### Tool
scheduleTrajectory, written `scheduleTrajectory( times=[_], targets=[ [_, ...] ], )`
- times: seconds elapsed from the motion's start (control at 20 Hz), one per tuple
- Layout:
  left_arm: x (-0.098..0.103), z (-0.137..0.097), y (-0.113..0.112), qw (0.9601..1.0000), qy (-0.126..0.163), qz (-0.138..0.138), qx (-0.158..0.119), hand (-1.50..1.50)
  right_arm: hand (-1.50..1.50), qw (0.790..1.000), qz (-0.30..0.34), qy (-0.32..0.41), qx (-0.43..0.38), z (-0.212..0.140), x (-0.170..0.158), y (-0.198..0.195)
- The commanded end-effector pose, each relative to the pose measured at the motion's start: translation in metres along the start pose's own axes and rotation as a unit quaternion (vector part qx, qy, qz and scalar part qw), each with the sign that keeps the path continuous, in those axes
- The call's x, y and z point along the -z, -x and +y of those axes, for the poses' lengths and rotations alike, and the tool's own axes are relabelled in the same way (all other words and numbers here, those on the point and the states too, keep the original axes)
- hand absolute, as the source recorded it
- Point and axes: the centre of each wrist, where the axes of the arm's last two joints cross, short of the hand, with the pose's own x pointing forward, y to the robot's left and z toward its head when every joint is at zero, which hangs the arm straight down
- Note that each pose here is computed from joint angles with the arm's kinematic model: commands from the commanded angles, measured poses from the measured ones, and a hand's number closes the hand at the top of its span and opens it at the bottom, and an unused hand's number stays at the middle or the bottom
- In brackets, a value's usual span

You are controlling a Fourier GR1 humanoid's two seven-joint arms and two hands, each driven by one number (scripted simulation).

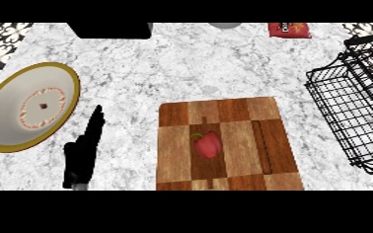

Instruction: Pick the can from the cutting board and place it in the tiered basket

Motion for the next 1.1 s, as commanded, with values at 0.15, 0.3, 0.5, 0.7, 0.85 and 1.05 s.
scheduleTrajectory(
  times=[0.15, 0.3, 0.5, 0.7, 0.85, 1.05],
  targets=[
    [-0.007, -0.006, 0.025, 0.9994, 0.004, 0.033, 0.010, 0.00, 1.50, 0.998, 0.063, -0.008, 0.010, 0.034, 0.033, 0.007],
    [0.014, -0.002, 0.009, 0.9995, -0.009, 0.029, 0.006, 0.00, 1.50, 0.995, 0.074, -0.020, 0.069, 0.054, 0.033, -0.004],
    [-0.010, 0.004, 0.006, 0.9995, 0.002, 0.031, 0.005, 0.00, -1.50, 0.975, 0.101, -0.051, 0.191, 0.069, 0.037, 0.024],
    [-0.008, 0.003, 0.004, 0.9994, -0.004, 0.035, -0.002, 0.00, -1.50, 0.963, 0.090, -0.038, 0.252, 0.085, 0.032, 0.025],
    [0.006, 0.015, 0.003, 0.9996, -0.006, 0.027, 0.004, 0.00, -1.50, 0.946, 0.076, -0.006, 0.314, 0.065, 0.050, 0.025],
    [0.001, -0.001, 0.011, 0.9993, -0.001, 0.037, -0.002, 0.00, -1.50, 0.927, 0.062, 0.055, 0.366, 0.064, 0.042, 0.017]
  ],
)
